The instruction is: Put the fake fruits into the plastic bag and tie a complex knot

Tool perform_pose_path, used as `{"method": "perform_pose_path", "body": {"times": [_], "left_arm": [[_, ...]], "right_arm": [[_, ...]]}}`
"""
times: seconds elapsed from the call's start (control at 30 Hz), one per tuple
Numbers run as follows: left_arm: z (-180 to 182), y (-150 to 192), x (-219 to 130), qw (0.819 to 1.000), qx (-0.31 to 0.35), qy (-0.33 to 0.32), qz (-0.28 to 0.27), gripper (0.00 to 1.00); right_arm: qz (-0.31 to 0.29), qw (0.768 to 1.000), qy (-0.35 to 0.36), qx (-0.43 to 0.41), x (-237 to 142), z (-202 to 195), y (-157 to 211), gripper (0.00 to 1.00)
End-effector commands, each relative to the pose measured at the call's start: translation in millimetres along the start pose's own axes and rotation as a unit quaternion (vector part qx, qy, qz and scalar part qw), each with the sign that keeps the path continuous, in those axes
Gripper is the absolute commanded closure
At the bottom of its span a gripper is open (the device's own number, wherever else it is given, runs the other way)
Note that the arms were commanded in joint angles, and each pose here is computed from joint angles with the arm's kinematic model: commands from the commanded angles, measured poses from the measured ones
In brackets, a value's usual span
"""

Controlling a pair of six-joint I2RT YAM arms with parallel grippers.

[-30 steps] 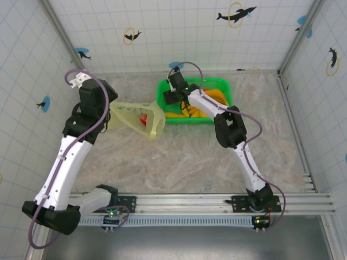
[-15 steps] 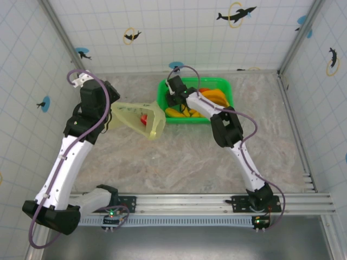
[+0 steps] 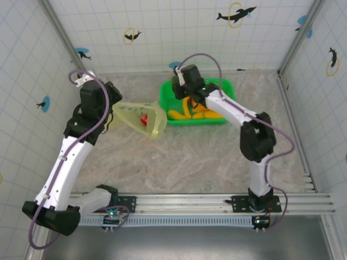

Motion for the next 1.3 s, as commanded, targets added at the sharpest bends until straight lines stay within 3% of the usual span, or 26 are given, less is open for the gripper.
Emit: {"method": "perform_pose_path", "body": {"times": [0.0,0.2,0.33,0.47,0.73,0.93,1.2,1.27], "left_arm": [[-4.5,-0.8,-2.8,1.000,-0.008,0.026,0.011,1.00],[-10.4,-1.7,-4.5,0.999,-0.011,0.045,0.023,1.00],[-13.3,0.0,-3.0,0.998,-0.012,0.050,0.039,1.00],[-17.2,-1.5,-5.6,0.997,-0.013,0.061,0.045,1.00],[-25.6,-10.3,-20.7,0.994,-0.014,0.092,0.048,1.00],[-36.4,-9.1,-37.1,0.983,-0.003,0.167,0.071,1.00],[-44.9,-0.6,-46.9,0.965,0.022,0.237,0.106,1.00],[-46.9,-0.3,-45.8,0.964,0.016,0.243,0.110,1.00]], "right_arm": [[-0.075,0.997,-0.025,-0.012,-45.2,10.5,-26.6,0.43],[-0.123,0.988,-0.080,-0.038,-100.7,34.7,-50.9,0.42],[-0.160,0.971,-0.165,-0.059,-136.4,79.3,-55.7,0.42],[-0.151,0.961,-0.220,-0.079,-146.5,127.7,-42.7,0.43],[-0.070,0.964,-0.219,-0.134,-121.0,175.1,-17.2,0.43],[-0.004,0.974,-0.164,-0.155,-84.1,167.8,-3.7,0.42],[0.010,0.983,-0.163,-0.089,-44.5,140.5,-9.7,0.45],[0.026,0.982,-0.168,-0.084,-32.8,139.1,-13.0,0.37]]}}
Point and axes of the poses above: each hand's point on the last joint's axis, 136 mm out from that joint toward the fingers, its own x axis out along the fingers, its own z axis along the line the jaws close on, y = z × x, the point moved 8 cm from there along -x, back along the fingers, and after that the axes turned 11 degrees about -x, right-handed, at the moved point
